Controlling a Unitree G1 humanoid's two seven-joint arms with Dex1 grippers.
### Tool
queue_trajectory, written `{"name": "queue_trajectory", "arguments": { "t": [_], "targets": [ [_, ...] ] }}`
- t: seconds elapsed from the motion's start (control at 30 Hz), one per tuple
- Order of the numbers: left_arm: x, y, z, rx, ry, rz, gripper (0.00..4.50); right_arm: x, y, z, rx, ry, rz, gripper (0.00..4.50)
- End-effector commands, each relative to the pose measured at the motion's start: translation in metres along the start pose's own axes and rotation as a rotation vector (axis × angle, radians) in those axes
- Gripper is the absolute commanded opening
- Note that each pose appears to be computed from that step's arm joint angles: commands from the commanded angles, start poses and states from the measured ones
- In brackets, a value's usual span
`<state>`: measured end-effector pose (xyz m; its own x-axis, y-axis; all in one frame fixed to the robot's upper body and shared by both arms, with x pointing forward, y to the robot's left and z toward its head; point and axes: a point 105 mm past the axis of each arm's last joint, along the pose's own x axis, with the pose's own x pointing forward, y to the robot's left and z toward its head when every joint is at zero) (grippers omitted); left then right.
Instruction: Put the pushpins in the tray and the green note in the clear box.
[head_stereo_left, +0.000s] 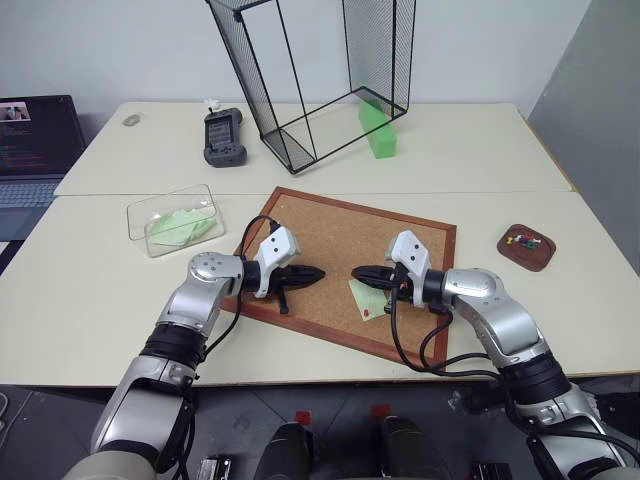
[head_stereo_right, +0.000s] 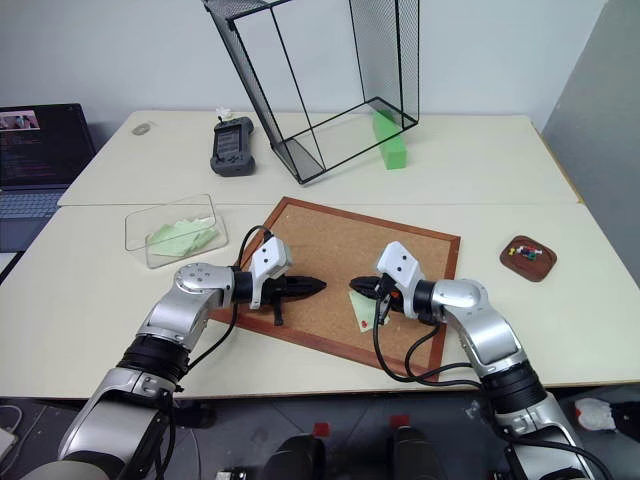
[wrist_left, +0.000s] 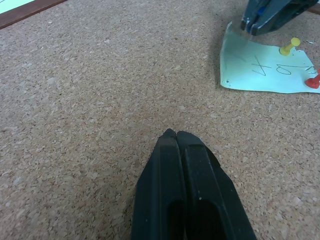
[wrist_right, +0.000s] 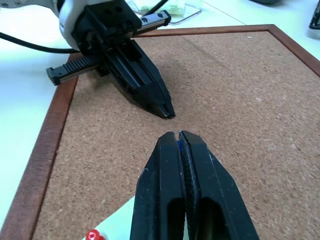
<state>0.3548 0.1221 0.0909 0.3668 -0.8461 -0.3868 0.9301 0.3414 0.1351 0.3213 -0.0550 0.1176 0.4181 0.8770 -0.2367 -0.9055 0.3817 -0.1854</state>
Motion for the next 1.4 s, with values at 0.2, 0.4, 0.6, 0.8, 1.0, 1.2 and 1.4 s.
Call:
{"name": "queue_trajectory", "arguments": {
  "t": [0.2, 0.4, 0.6, 0.8, 1.0, 1.2, 1.4],
  "targets": [
    [0.002, 0.002, -0.004, 0.004, 0.042, 0.009, 0.00, -0.013, -0.002, 0.017, -0.033, -0.047, -0.026, 0.01],
    [0.002, 0.000, -0.007, 0.004, 0.056, 0.002, 0.00, -0.053, -0.014, 0.038, -0.025, -0.078, -0.138, 0.01],
    [0.003, -0.006, -0.013, -0.008, 0.074, -0.016, 0.00, -0.126, -0.057, 0.032, 0.003, -0.014, -0.461, 0.01],
    [0.002, -0.012, -0.016, -0.016, 0.079, -0.036, 0.00, -0.191, -0.107, -0.004, 0.026, 0.140, -0.805, 0.01],
    [0.001, -0.014, -0.017, -0.014, 0.087, -0.044, 0.00, -0.218, -0.135, -0.042, 0.101, 0.223, -0.951, 0.01],
    [0.000, -0.013, -0.015, -0.007, 0.084, -0.043, 0.00, -0.222, -0.161, -0.059, 0.185, 0.199, -1.023, 0.01],
    [-0.003, -0.014, -0.016, -0.008, 0.086, -0.039, 0.00, -0.220, -0.168, -0.069, 0.246, 0.185, -1.037, 0.01]
  ]
}}
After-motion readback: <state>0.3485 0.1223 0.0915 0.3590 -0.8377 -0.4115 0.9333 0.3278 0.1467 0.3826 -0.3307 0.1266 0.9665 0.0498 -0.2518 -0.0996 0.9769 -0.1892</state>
